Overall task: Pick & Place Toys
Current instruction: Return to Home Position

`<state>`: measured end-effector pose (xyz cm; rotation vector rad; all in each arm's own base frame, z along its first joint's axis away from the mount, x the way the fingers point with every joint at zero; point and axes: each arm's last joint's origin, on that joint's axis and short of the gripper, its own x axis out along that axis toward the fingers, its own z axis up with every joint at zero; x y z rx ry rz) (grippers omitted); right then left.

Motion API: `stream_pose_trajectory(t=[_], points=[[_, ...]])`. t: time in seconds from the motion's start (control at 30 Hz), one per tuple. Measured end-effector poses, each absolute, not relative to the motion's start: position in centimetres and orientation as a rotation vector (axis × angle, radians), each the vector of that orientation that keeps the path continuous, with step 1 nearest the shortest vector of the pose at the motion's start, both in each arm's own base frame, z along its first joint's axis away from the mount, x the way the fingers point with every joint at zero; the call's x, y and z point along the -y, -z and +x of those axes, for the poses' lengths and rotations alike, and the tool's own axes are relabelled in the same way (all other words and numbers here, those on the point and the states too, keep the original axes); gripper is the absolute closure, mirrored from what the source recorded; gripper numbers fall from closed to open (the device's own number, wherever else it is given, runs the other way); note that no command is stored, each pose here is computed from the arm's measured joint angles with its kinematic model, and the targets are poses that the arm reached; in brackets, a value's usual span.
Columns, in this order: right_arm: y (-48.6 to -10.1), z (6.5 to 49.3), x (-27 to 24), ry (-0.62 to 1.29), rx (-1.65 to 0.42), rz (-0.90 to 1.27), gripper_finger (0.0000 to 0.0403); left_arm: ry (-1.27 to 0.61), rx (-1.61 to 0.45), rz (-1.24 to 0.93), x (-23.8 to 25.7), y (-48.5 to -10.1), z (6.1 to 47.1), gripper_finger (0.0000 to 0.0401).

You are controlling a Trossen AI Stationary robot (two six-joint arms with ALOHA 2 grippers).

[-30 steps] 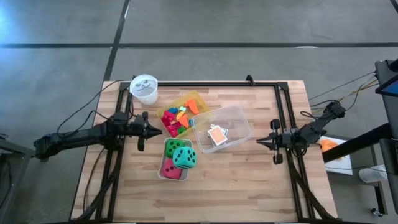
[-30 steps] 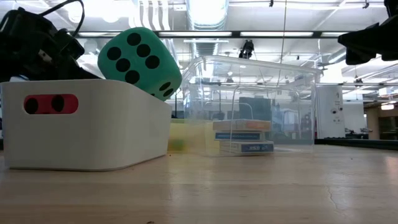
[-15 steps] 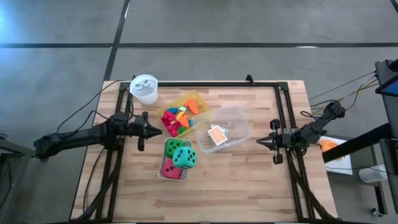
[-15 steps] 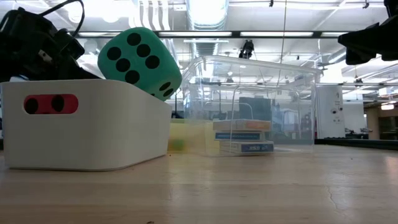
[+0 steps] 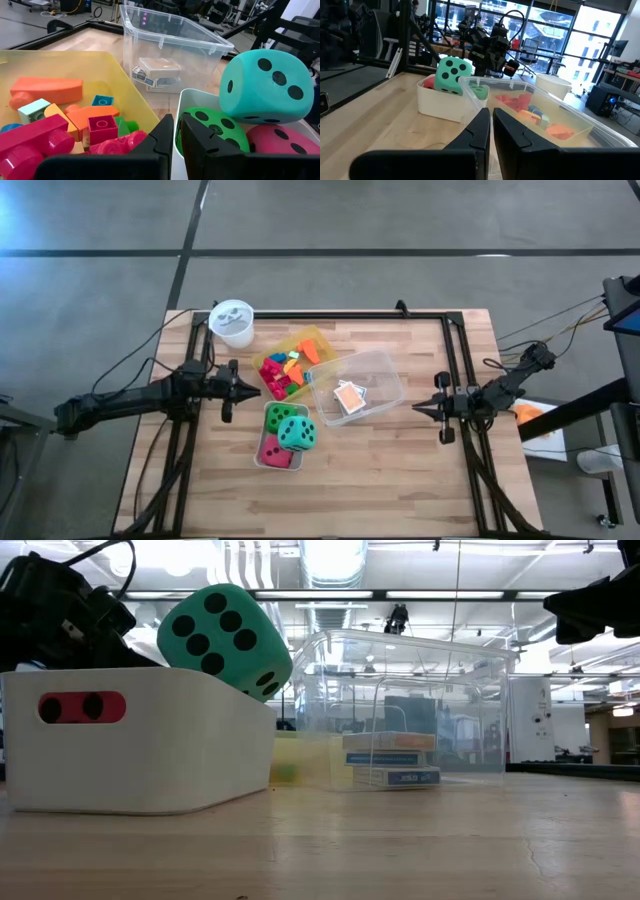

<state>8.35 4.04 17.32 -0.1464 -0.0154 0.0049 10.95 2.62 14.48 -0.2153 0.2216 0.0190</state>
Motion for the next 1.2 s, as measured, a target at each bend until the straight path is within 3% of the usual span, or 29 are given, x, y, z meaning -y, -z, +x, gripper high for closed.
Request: stream_pose_trajectory(t=[1.2], points=[[-17.31,8.35,-4.05,-0.005,0.015,-0.147,0.0385,-0.020,-0.222,-0.228,-2.61,-14.47,10.95,0.0370]])
